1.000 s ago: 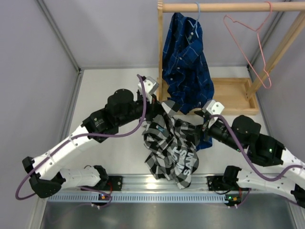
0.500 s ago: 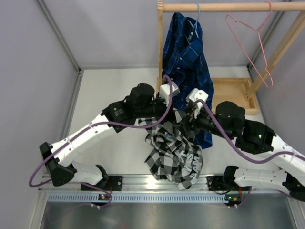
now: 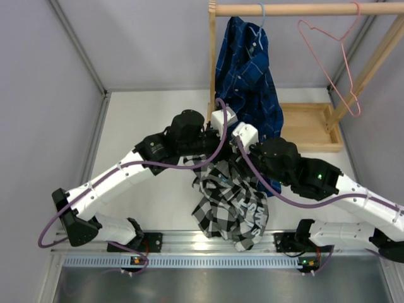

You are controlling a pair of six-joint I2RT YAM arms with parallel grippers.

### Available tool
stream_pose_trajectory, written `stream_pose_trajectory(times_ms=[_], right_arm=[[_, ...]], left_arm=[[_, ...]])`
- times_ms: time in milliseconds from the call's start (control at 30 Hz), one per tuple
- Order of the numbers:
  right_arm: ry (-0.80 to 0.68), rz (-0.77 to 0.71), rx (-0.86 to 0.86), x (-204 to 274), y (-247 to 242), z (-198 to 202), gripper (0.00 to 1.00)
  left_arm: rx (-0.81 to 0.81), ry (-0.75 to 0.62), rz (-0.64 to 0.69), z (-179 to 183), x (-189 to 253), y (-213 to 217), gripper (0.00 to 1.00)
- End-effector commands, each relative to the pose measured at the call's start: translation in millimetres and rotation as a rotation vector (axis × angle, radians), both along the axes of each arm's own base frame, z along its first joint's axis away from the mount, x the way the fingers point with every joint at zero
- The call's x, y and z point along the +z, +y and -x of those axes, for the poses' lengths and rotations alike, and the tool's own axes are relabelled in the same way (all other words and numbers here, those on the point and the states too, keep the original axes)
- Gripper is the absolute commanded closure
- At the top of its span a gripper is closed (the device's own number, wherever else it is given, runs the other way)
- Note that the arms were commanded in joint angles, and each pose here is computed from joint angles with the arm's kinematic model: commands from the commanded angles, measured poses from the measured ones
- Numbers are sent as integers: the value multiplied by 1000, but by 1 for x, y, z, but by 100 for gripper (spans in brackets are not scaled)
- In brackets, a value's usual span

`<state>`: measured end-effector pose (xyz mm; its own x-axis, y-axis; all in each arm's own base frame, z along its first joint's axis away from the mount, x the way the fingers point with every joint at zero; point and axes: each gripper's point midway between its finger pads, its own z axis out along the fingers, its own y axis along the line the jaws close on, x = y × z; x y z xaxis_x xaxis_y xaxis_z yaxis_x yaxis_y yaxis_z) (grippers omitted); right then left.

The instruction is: Place the shirt on the hanger

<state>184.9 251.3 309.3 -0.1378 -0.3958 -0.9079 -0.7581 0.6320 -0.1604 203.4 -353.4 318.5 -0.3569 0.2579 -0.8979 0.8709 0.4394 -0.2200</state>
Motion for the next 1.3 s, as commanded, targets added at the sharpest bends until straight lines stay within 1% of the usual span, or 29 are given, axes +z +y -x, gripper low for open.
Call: stream_pose_trajectory(times_ms=[0,67,100,167,200,267,300,333,367,400,433,467,500,533,567,600,633,667,700,733,767,867,967,1100,1167,1200,1267], right_arm=[[-44,38,-84,-1,-7,-17,57],[-48,51,-92,-2,-6,-20,69],[-51,49,-95,0,-6,-21,81],[-65,41,-120,4,-8,-24,97],[-73,27,-132,8,-9,-25,100],[-89,4,-173,14,-15,-29,100],[-99,-14,-188,19,-18,-30,100],[-103,-17,-207,20,-21,-32,100],[-108,-19,-247,22,-26,-36,100],[-111,-20,-277,23,-30,-40,100],[-104,-34,-309,24,-34,-44,100],[-99,-37,-345,23,-38,-50,100],[-96,-43,-395,25,-49,-60,100],[-62,-88,-438,24,-52,-65,100],[-49,-97,-479,22,-56,-73,100],[-45,-115,-524,26,-64,-82,100],[-32,-134,-542,27,-64,-85,100],[-21,-128,-555,23,-62,-91,100],[-21,-146,-567,28,-62,-94,100],[-15,-161,-575,29,-60,-97,100],[-16,-167,-589,29,-57,-101,100],[-23,-237,-601,38,-53,-105,100],[-7,-286,-560,39,-44,-102,100],[14,-307,-515,33,-33,-100,100],[21,-318,-490,32,-30,-97,100],[24,-318,-485,31,-30,-96,100],[21,-333,-470,33,-28,-94,100]], left_arm=[[-11,-36,66,1,25,-3,96],[-13,-34,65,1,23,-3,96],[-12,-36,64,1,23,-3,96],[12,-45,58,-3,22,-1,94],[28,-52,57,-5,23,1,91],[84,-68,55,-13,26,7,54],[195,-90,55,-28,33,17,32],[269,-110,72,-35,43,28,2],[344,-125,85,-42,52,38,2],[459,-125,113,-52,60,53,2],[513,-126,159,-50,74,66,2],[560,-112,190,-50,78,75,2],[635,-63,252,-51,80,83,2],[668,-26,291,-46,70,92,2],[693,15,325,-43,61,95,2],[721,104,396,-38,52,95,2],[741,161,386,-35,14,94,2],[747,191,443,-28,12,100,2],[746,257,489,-19,1,95,2],[749,284,507,-15,-10,94,2],[767,344,534,-12,-33,93,2],[773,444,567,-7,-69,83,2],[738,466,597,-8,-77,70,2],[785,497,585,-20,-95,58,3],[794,519,594,-22,-101,54,5],[780,523,624,-23,-97,50,7],[770,553,621,-24,-108,42,14]])
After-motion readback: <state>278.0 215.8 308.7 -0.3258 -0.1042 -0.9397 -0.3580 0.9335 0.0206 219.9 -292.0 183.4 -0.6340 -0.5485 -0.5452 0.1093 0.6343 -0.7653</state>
